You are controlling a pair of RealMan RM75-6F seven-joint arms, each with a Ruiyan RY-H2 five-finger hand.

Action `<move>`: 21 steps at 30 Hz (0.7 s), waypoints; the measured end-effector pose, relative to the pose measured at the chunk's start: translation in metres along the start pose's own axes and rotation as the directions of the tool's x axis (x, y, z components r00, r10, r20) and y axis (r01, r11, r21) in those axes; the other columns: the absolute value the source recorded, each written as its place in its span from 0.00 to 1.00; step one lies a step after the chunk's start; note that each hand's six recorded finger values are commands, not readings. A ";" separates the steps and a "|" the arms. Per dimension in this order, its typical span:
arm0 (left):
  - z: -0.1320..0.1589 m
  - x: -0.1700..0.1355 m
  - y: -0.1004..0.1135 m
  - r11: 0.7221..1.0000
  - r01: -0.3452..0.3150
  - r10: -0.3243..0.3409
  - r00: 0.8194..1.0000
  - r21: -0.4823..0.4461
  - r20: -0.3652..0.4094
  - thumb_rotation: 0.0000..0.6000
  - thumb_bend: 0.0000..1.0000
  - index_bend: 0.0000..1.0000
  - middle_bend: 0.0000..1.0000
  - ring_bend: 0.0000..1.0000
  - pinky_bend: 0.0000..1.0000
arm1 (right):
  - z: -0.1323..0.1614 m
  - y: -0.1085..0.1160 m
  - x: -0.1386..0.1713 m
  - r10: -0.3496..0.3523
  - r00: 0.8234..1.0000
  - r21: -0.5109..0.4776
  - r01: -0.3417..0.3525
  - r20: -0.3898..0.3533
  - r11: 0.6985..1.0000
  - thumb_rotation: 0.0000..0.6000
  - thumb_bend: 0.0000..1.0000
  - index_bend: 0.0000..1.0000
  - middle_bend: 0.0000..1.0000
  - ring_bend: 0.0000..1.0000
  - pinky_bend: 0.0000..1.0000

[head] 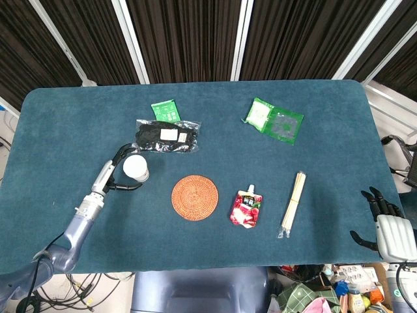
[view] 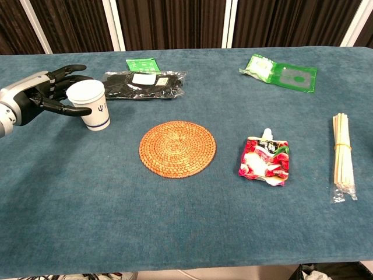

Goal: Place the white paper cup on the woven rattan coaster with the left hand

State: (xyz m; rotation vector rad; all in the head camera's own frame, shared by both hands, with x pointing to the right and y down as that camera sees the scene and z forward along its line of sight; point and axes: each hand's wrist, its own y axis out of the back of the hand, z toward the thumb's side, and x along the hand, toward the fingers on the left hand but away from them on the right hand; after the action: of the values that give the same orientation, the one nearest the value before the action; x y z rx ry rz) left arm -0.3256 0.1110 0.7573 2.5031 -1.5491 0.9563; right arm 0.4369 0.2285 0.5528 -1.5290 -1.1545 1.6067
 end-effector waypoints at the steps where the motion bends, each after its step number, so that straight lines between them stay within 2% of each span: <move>1: 0.001 0.000 0.000 1.000 0.002 -0.002 1.000 0.003 0.001 1.00 0.05 0.01 0.11 0.00 0.06 | 0.000 0.000 0.000 0.000 1.000 0.000 0.000 0.001 1.000 1.00 0.10 0.13 0.04 0.18 0.19; 12: 0.009 0.000 -0.003 1.000 0.011 -0.011 0.999 0.008 0.037 1.00 0.05 0.01 0.11 0.00 0.05 | 0.000 0.001 -0.001 0.000 1.000 0.003 0.000 -0.005 1.000 1.00 0.10 0.13 0.04 0.18 0.19; 21: 0.003 -0.001 0.000 1.000 -0.002 0.002 1.000 0.012 0.013 1.00 0.05 0.01 0.11 0.00 0.05 | -0.002 0.002 0.001 -0.002 1.000 0.001 0.002 -0.001 1.000 1.00 0.10 0.13 0.04 0.18 0.19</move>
State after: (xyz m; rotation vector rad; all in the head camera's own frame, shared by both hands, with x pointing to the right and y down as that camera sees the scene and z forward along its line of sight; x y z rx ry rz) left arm -0.3243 0.1110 0.7540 2.5214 -1.5543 0.9551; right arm 0.4391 0.2287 0.5506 -1.5276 -1.1546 1.6043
